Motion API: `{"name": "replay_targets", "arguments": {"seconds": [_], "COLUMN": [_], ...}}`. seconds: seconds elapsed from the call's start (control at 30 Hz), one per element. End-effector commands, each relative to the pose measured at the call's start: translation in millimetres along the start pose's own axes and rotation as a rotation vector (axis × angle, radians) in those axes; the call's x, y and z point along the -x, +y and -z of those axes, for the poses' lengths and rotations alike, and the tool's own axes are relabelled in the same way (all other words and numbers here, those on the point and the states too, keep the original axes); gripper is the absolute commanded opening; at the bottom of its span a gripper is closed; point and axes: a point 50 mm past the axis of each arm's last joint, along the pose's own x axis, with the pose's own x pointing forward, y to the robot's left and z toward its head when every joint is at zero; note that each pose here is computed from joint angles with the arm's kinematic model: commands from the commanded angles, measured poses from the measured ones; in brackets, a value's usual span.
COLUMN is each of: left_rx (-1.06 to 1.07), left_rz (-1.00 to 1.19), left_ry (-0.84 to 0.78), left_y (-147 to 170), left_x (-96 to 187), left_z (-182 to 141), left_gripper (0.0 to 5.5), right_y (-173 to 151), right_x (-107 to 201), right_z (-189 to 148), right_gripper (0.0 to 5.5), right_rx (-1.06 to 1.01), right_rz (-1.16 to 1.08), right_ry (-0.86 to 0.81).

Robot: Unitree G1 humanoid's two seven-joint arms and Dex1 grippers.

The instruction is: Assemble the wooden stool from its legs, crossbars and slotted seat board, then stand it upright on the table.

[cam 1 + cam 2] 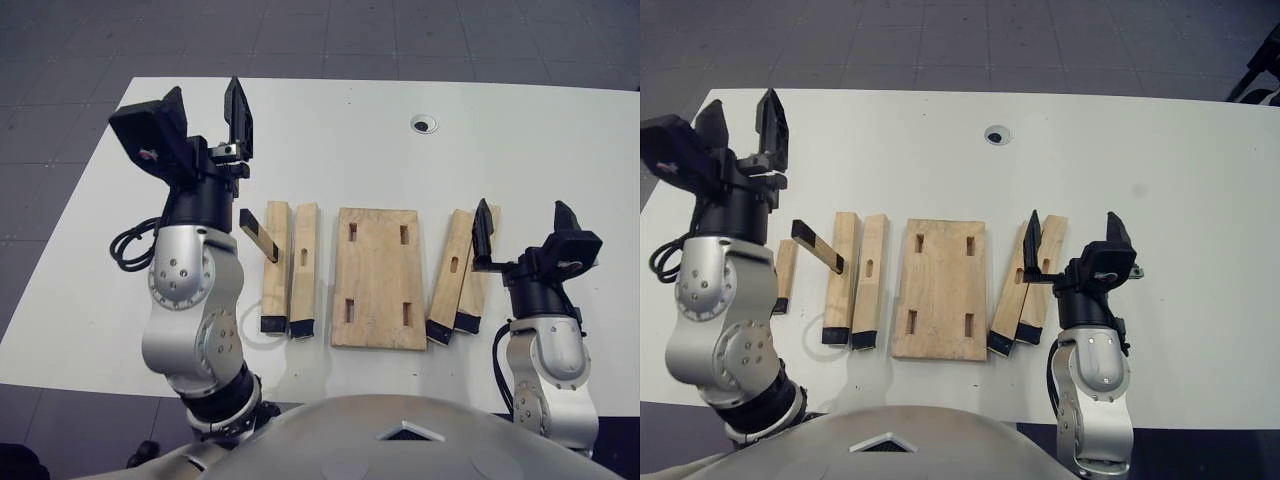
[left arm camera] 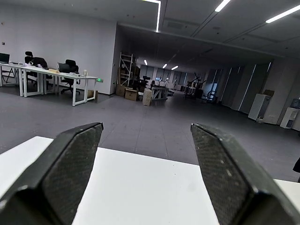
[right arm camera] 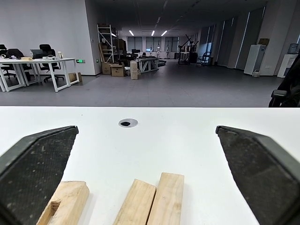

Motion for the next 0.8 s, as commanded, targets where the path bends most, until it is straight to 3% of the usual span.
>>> {"name": "replay_targets", "arguments": {"seconds": [0.03, 0.33, 0.47, 0.53, 0.6, 0.8], "left_rx": [-0.043, -0.268, -0.274, -0.253, -0.297, -0.308], "left_rz": [0.035, 0.059, 0.107, 0.152, 0.098, 0.068], "left_ry": [0.043, 0.548, 0.707, 0.796, 0.826, 0.852], "left_y": [-0.5, 32.6, 28.8, 24.9, 29.3, 29.3], "left_x": [21.6, 113.5, 128.8, 137.8, 139.4, 140.4], "left_z": [2.0, 70.2, 97.5, 108.9, 114.5, 117.2], "left_gripper": [3.49, 3.49, 3.49, 3.84, 4.12, 4.12], "right_y": [-0.3, -3.0, -3.2, -3.1, -2.8, -2.2], "right_x": [1.0, 0.0, -1.6, -1.8, -2.2, -1.0], "right_z": [-1.4, -5.2, -5.7, -6.1, -6.6, -6.6], "right_gripper": [5.50, 5.50, 5.50, 5.50, 5.50, 5.50], "right_rx": [0.007, 0.018, 0.021, 0.022, 0.023, 0.023], "right_rz": [0.001, -0.005, -0.014, -0.017, -0.023, -0.028], "right_ry": [-0.003, -0.010, -0.012, -0.011, -0.011, -0.003]}}
